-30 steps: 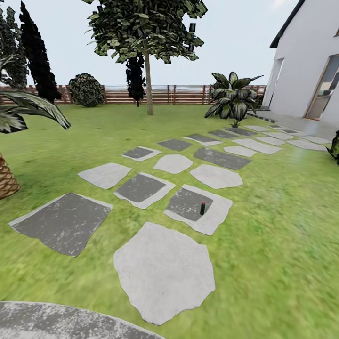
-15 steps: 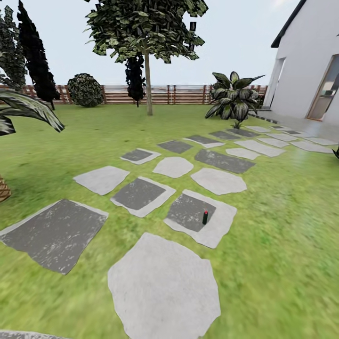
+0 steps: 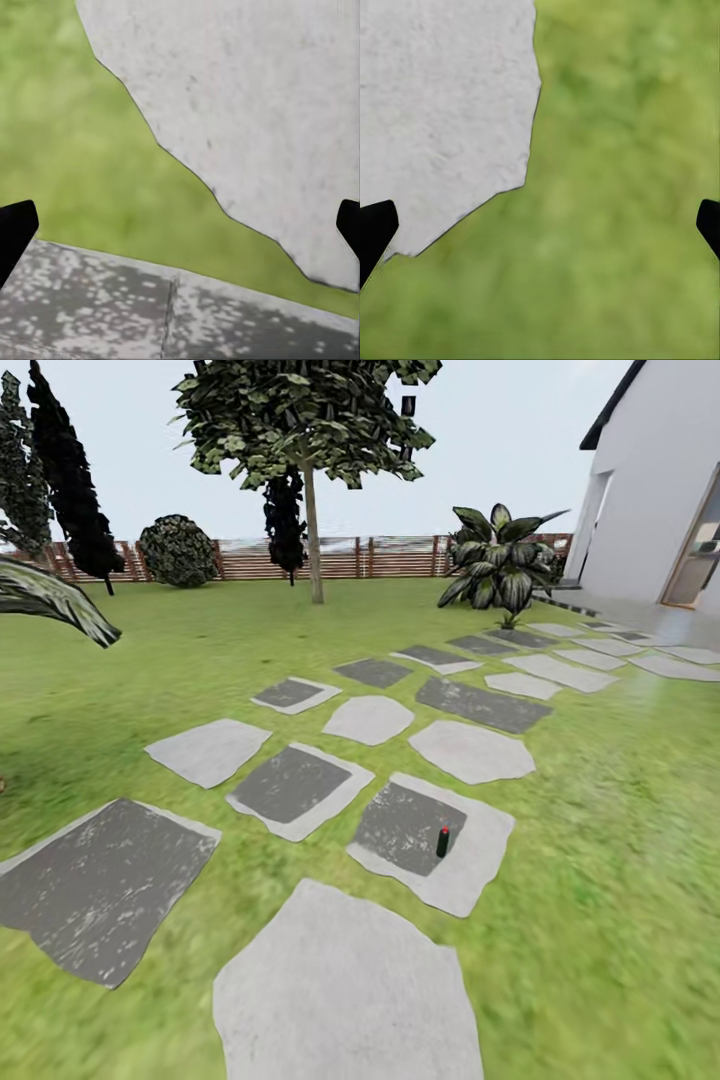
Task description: Pick up the pesticide atomizer in the garden and spray insectifuge to fully cover both potted plants in the garden.
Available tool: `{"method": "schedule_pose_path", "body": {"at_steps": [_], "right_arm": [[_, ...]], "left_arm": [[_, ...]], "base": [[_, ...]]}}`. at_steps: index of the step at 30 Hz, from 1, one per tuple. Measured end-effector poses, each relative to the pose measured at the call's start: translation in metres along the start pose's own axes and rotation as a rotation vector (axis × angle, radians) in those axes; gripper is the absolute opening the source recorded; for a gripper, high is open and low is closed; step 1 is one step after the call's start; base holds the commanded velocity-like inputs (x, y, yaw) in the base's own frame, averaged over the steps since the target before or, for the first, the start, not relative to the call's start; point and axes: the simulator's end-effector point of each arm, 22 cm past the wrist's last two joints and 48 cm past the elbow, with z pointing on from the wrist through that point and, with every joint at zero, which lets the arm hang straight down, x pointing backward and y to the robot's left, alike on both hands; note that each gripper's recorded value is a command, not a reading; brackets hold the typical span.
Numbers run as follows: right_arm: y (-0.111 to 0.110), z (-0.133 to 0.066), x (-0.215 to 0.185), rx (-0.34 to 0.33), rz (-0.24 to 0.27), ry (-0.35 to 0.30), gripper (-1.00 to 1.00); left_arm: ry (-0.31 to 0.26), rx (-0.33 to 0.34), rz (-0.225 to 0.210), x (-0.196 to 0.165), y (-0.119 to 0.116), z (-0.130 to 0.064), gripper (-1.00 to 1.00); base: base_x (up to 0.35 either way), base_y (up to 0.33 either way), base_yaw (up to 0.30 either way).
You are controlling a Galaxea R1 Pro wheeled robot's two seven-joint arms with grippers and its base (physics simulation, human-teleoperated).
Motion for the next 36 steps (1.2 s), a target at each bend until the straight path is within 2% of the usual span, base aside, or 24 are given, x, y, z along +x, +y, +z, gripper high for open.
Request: {"method": "schedule_pose_path", "body": {"at_steps": [36], "right_arm": [[0.0000, 0.0001, -0.0004, 0.000, 0.000, -0.001, 1.00]], "left_arm": [[0.001, -0.001, -0.002, 0.0009, 0.0001, -0.0003, 1.00]], "base": [[0.337, 0.000, 0.000]]}}
